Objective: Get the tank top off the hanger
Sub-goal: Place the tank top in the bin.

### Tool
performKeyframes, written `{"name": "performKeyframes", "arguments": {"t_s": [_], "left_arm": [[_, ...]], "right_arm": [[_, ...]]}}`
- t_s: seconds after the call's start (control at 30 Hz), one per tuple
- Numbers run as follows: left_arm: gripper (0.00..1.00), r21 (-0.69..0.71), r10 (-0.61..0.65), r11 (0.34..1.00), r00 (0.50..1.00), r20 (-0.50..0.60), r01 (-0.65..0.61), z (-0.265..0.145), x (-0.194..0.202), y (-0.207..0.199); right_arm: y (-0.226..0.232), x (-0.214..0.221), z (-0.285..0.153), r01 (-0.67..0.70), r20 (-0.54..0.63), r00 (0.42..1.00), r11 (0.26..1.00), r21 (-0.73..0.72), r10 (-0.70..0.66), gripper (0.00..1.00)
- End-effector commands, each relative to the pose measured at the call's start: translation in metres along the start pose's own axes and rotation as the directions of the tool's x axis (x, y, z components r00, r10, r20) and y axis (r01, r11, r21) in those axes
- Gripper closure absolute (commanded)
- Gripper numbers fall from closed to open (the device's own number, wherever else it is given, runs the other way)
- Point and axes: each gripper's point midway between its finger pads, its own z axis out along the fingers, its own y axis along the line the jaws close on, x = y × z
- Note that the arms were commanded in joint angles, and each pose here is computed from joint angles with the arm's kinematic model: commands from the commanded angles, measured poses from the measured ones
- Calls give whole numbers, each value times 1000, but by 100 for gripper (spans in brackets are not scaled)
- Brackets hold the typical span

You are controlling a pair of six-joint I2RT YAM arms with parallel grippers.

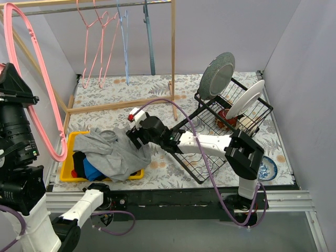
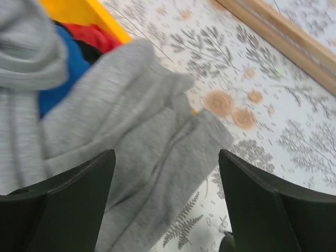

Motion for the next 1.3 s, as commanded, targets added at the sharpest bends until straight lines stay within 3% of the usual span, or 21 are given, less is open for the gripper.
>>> {"name": "performKeyframes", "arguments": {"t_s": [0.0, 0.4, 0.67, 0.87, 0.97, 1.0, 1.1, 1.27], "left_arm": [[100, -9, -4, 1000, 1000, 30, 4, 1, -12, 2], [100, -1, -9, 1000, 1000, -4, 9, 2, 1, -1], [100, -7, -13, 1000, 1000, -3, 13, 0, 1, 1], [100, -19, -9, 1000, 1000, -8, 9, -2, 6, 4], [100, -25, -9, 1000, 1000, -7, 9, -3, 7, 5], [100, -27, -9, 1000, 1000, -8, 8, -3, 8, 5], [100, -30, -10, 1000, 1000, -12, 9, -4, 10, 6], [100, -24, -14, 1000, 999, -37, 13, -5, 21, 5]], "right_arm": [[-30, -2, 4, -103, 31, 995, 980, 173, 99, 15], [-27, 29, 25, -262, -8, 964, 957, 127, 265, 24], [-22, 39, 37, -267, -47, 961, 957, 117, 274, 32], [-24, 47, 43, -260, -64, 961, 957, 129, 270, 51], [-24, 47, 43, -248, -67, 964, 960, 126, 258, 70], [-25, 43, 41, -238, -58, 967, 963, 127, 247, 81], [-25, 30, 39, -218, -34, 974, 970, 111, 223, 97], [-21, 12, 31, -195, -5, 981, 977, 90, 196, 99]]}}
